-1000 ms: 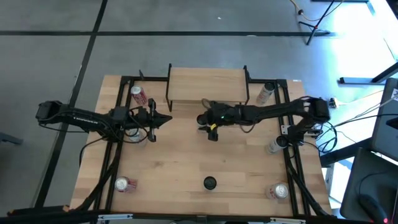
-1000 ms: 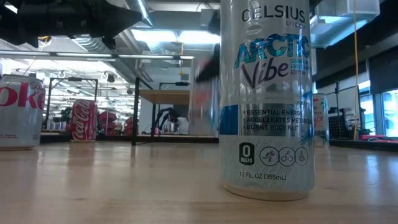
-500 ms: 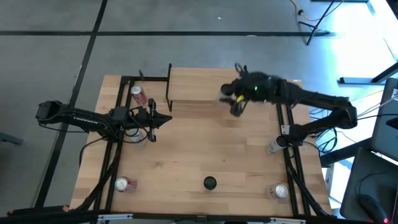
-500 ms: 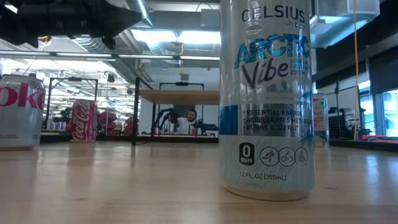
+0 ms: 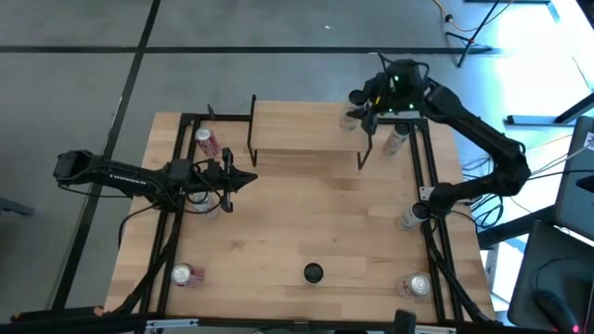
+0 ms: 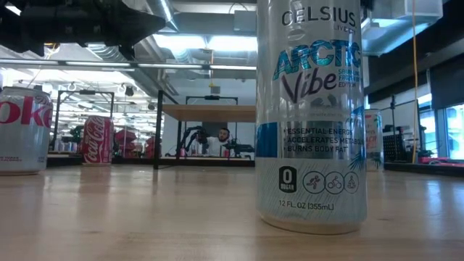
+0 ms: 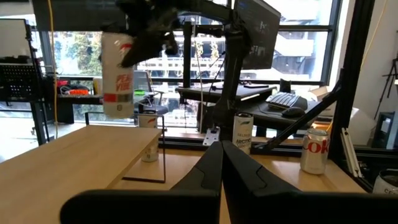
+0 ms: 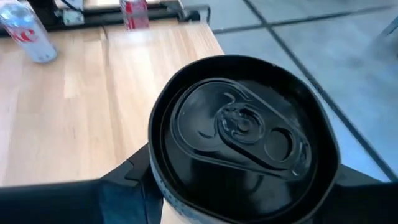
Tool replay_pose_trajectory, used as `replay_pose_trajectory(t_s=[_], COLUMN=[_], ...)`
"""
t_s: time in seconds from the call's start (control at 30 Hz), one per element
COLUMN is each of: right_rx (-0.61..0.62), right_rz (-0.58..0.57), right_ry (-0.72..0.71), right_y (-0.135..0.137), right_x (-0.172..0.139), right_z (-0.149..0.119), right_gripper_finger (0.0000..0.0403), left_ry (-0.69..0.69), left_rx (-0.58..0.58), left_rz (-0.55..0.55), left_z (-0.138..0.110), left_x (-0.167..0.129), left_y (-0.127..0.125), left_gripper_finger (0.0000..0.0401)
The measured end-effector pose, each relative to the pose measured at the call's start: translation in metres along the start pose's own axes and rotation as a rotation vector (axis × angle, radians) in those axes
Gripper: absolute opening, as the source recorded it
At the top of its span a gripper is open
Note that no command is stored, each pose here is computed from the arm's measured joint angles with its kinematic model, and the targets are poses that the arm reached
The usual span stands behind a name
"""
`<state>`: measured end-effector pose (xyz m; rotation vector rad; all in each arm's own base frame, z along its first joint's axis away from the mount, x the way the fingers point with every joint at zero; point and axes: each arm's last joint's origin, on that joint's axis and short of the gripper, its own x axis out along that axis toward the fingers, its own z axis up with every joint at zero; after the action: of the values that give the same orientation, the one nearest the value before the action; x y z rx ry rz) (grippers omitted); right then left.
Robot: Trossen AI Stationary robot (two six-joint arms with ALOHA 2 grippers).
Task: Place canned beverage on shelf
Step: Put the bottom white pink soda can on the shelf
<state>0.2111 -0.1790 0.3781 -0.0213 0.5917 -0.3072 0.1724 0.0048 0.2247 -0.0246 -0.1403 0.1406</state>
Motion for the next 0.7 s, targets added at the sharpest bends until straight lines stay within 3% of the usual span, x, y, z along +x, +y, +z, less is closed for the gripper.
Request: replay_pose_trajectory(t_s=[0.23,0.7], right_rx=[0.011,-0.071], right_rz=[0.034,0.060], right_ry=[0.010,0.006], right_y=[-0.038,-0.058], right_x=[0.010,0.014], right_z=[-0.017,-0.029], right_gripper_finger=[0.0220,0.0220], left_ry=[0.000,-0.005], left_rx=[0.000,0.052], left_rz=[0.000,0.009], left_z=[0.000,0.001], left_x=[0.000,0.000], left_y=[0.000,0.000], left_gripper_finger=[0.0000,0.0000])
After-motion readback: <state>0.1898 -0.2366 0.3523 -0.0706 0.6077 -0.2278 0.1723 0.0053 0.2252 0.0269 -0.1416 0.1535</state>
